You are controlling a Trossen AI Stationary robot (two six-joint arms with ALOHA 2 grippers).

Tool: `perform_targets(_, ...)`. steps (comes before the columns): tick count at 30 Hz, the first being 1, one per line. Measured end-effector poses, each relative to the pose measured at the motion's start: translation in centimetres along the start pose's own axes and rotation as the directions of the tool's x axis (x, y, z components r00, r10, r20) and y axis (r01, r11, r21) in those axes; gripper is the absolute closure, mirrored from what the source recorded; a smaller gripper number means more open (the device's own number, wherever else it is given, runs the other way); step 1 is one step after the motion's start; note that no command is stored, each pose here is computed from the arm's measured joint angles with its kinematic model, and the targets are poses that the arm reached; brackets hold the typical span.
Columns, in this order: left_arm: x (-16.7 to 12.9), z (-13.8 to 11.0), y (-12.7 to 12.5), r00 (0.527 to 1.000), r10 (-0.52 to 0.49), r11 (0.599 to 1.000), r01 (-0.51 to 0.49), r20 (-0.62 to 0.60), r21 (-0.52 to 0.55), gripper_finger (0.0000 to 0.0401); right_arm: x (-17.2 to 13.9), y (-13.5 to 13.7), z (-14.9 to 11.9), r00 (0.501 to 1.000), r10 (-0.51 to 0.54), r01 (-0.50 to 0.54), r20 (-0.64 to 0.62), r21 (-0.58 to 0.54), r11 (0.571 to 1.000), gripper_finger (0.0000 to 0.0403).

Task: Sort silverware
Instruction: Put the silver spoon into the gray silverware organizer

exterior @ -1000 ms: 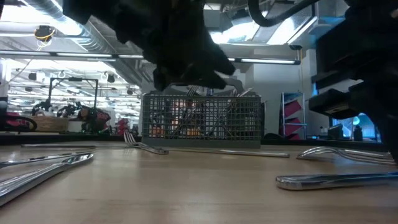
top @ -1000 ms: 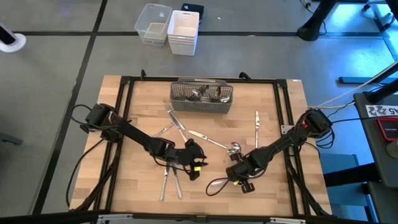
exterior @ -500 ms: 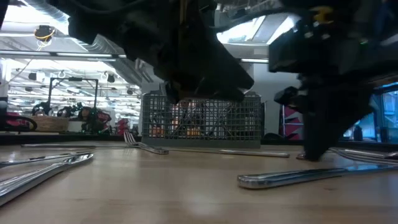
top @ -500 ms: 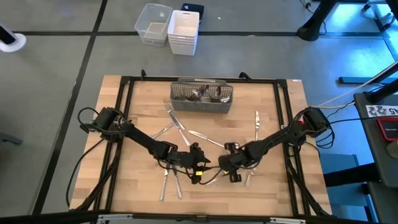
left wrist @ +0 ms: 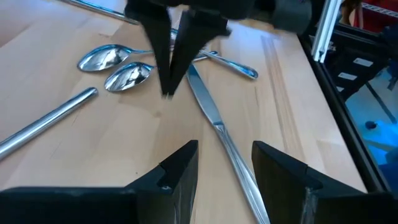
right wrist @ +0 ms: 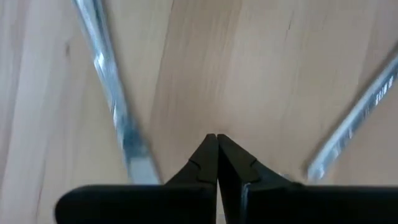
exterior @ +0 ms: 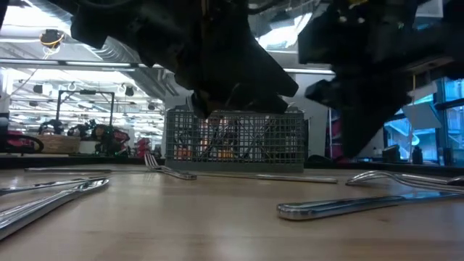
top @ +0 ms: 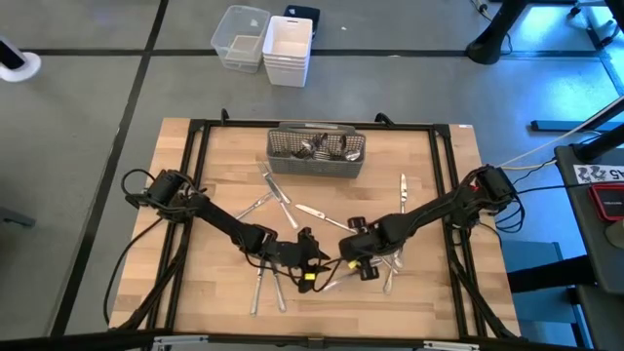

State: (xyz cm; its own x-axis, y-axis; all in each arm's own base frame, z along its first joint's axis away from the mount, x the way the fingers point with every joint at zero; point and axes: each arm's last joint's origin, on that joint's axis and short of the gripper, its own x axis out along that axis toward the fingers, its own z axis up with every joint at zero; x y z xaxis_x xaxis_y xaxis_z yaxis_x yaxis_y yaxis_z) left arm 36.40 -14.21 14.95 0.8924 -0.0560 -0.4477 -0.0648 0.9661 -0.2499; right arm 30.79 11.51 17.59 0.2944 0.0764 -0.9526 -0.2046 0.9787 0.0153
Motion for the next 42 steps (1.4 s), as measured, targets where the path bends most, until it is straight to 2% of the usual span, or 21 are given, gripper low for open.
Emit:
perform_targets(3,0.0,0.0,0.0,1.0,0.0,1.0,0.0,0.0,0.01,0.0258,-0.9,0.0,-0.7,0.99,0.02,-0.022,-0.14,-0.012,1.0,0.0399)
perform_targets(6,0.0,0.0,0.0,1.0,0.0,0.999,0.0,0.0,0.039,0.0258,-1.2,0.2,-1.7,0.963,0.084,-0.093,-0.255,-0.021,0.995,0.0398)
perform_targets(11,0.0,0.0,0.0,1.0,0.0,0.997,0.0,0.0,0.073,0.0258,-1.0,1.5,-3.3,0.912,0.196,-0.236,-0.362,-0.071,0.969,0.0398)
perform_targets(14,0.0,0.0,0.0,1.0,0.001,0.997,0.0,-0.001,0.074,0.0258,-0.8,2.4,-3.7,0.901,0.212,-0.266,-0.379,-0.094,0.96,0.0398)
perform_targets(18,0.0,0.0,0.0,1.0,0.001,0.995,-0.001,-0.001,0.103,0.0258,-0.9,3.6,-4.0,0.904,0.201,-0.269,-0.377,-0.137,0.953,0.0384)
perform_targets(23,0.0,0.0,0.1,1.0,0.002,0.992,-0.002,-0.001,0.123,0.0258,-0.9,4.8,-4.4,0.911,0.157,-0.247,-0.38,-0.2,0.948,0.0323)
perform_targets(29,0.0,0.0,0.1,1.0,0.003,0.992,-0.003,-0.001,0.122,0.0258,-1.1,6.2,-4.9,0.92,0.107,-0.252,-0.377,-0.36,0.898,0.0263)
perform_targets(34,0.0,0.0,0.1,1.0,0.003,0.993,-0.003,-0.001,0.122,0.0258,-1.1,6.8,-5.2,0.933,0.041,-0.207,-0.358,-0.44,0.874,0.0254)
perform_targets(42,0.0,0.0,0.1,1.0,0.003,0.993,-0.003,0.0,0.121,0.0258,0.4,6.0,-7.0,0.909,0.002,-0.202,-0.416,-0.437,0.877,0.0262)
